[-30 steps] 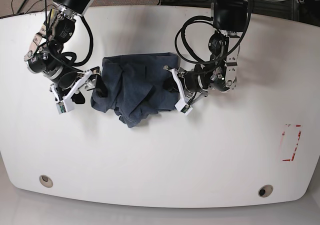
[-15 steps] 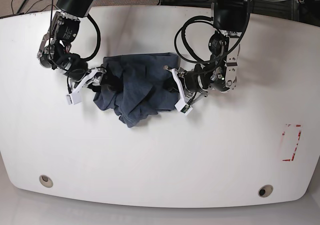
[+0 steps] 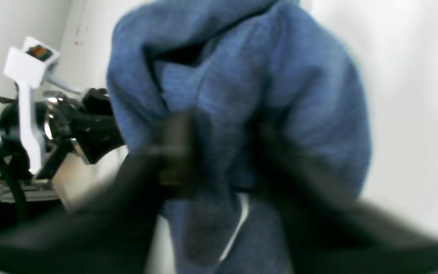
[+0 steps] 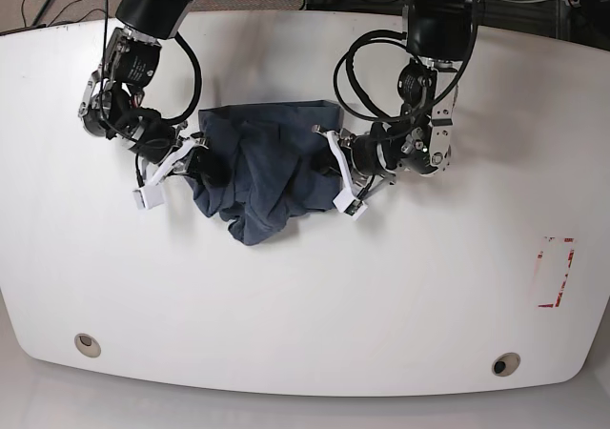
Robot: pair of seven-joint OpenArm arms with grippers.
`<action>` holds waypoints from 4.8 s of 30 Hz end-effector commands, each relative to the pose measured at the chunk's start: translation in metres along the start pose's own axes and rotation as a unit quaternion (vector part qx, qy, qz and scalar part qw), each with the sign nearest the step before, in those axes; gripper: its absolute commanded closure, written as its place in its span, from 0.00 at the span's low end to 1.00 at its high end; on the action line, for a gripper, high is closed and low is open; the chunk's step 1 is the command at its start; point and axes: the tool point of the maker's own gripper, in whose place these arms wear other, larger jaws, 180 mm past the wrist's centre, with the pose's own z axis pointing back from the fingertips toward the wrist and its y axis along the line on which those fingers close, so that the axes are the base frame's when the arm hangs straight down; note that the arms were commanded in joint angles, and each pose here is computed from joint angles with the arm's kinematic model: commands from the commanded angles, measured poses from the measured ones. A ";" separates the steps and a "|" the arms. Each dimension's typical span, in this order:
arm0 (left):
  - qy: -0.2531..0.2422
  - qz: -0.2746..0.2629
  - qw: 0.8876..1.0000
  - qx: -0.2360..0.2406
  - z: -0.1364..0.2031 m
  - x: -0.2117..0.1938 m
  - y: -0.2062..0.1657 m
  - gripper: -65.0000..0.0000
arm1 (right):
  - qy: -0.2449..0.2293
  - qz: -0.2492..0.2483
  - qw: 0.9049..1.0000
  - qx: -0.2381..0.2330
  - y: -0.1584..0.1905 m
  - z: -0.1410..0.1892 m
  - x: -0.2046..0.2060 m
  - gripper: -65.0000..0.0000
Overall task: Layout the t-shirt on the table in an organized manner, then fold the t-shirt properly
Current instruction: 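Grip the bundle's sides with both grippers and squeeze them together, then lift the bundle's edge with the right gripper and release the left gripper, then flip the navy bundle over with the right gripper, exposing the printed text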
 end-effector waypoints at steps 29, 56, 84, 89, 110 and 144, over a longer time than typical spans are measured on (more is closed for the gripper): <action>0.072 -0.010 0.997 0.036 0.000 -0.022 0.018 1.00 | 0.032 0.185 0.977 0.105 0.133 -0.003 -0.016 0.29; 0.009 -0.001 0.999 0.045 0.016 0.009 0.025 1.00 | 0.017 0.145 0.987 0.068 0.087 -0.001 -0.003 0.37; -0.153 0.054 0.986 0.032 0.081 0.068 0.043 0.67 | 0.052 0.160 0.971 0.172 0.160 -0.038 -0.032 0.37; -0.175 0.049 0.983 0.028 0.096 0.078 0.046 0.67 | 0.052 0.162 0.970 0.172 0.160 -0.039 -0.031 0.37; -0.253 0.043 0.944 0.207 0.245 0.079 0.156 0.67 | 0.080 0.172 0.973 0.132 0.137 -0.048 -0.036 0.37; -0.236 0.058 0.950 0.197 0.258 0.049 0.159 0.68 | 0.099 0.136 0.979 0.112 0.120 -0.034 -0.064 0.37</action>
